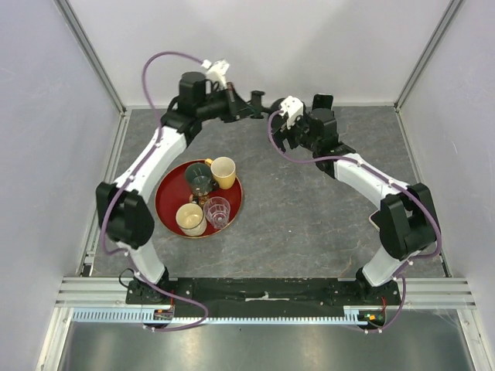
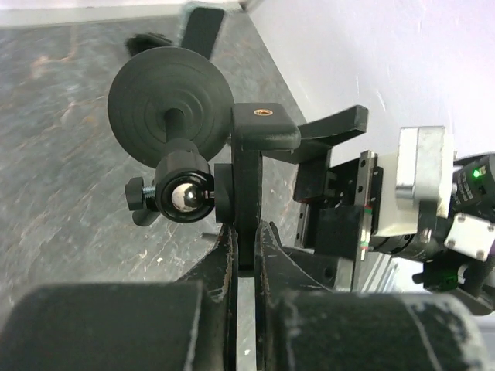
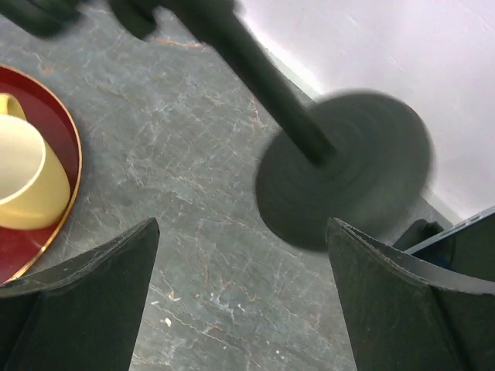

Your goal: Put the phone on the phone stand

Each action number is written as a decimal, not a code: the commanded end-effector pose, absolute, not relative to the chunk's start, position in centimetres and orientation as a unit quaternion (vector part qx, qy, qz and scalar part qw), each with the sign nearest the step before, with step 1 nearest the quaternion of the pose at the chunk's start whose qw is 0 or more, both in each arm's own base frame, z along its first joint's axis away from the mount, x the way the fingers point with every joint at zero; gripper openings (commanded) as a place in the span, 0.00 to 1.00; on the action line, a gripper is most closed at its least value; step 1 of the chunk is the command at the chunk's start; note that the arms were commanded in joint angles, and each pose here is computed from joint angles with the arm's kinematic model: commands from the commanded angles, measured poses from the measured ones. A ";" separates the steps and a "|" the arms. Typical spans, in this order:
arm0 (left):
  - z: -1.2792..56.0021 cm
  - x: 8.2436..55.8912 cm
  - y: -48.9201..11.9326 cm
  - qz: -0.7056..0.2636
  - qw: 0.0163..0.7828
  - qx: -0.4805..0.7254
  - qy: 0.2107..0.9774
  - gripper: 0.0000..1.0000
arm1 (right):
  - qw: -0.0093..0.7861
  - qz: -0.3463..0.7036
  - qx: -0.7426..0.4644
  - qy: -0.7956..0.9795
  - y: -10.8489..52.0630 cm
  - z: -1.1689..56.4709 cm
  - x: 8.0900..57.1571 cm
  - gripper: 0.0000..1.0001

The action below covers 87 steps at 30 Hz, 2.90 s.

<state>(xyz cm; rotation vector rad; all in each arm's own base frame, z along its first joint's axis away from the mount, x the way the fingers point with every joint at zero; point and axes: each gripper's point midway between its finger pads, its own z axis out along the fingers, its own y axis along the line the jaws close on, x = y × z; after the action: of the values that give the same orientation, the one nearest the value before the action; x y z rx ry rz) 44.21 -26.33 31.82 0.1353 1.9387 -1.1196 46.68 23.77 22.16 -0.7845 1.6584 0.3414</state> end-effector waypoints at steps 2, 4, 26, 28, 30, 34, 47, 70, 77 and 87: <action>34.7 44.3 -29.8 -0.400 0.480 0.226 0.747 0.02 | 0.648 0.108 -0.382 0.650 22.6 25.6 46.8 0.94; 32.5 44.5 -30.6 -0.376 0.458 0.255 0.764 0.02 | 0.643 0.118 -0.388 0.650 22.7 25.1 46.7 0.94; 24.4 32.1 -35.5 -0.301 0.314 0.570 0.697 0.02 | 0.622 0.064 0.273 0.731 4.3 33.2 44.9 0.98; 24.4 31.1 -35.9 -0.294 0.313 0.596 0.678 0.02 | 0.589 0.051 0.324 0.739 2.6 30.6 42.0 0.98; 24.1 29.6 -36.6 -0.286 0.303 0.621 0.664 0.02 | 0.565 0.059 0.397 0.721 1.4 29.3 39.8 0.98; 23.1 27.3 -37.7 -0.274 0.287 0.672 0.625 0.02 | 0.492 0.013 0.415 0.765 0.2 24.5 35.4 0.98; 22.7 25.3 -40.9 -0.264 0.289 0.693 0.606 0.79 | 0.300 -0.020 0.458 0.837 -1.9 14.8 27.3 0.98; 34.3 31.2 -34.4 -0.221 0.569 0.459 0.646 0.98 | 0.200 -0.117 0.714 0.661 -16.6 6.2 17.9 0.98; 31.0 35.1 -33.4 -0.164 0.548 0.430 0.698 0.98 | 0.203 -0.119 0.735 0.636 -17.9 4.0 17.5 0.98; 30.0 35.9 -32.4 -0.143 0.546 0.426 0.707 0.98 | 0.226 -0.070 0.703 0.671 -18.3 1.1 20.4 0.98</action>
<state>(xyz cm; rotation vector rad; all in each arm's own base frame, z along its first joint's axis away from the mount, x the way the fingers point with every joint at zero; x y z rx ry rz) 35.22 -33.03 27.84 1.0853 1.7069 -0.3474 17.60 -17.37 1.78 2.0431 1.8445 -0.2828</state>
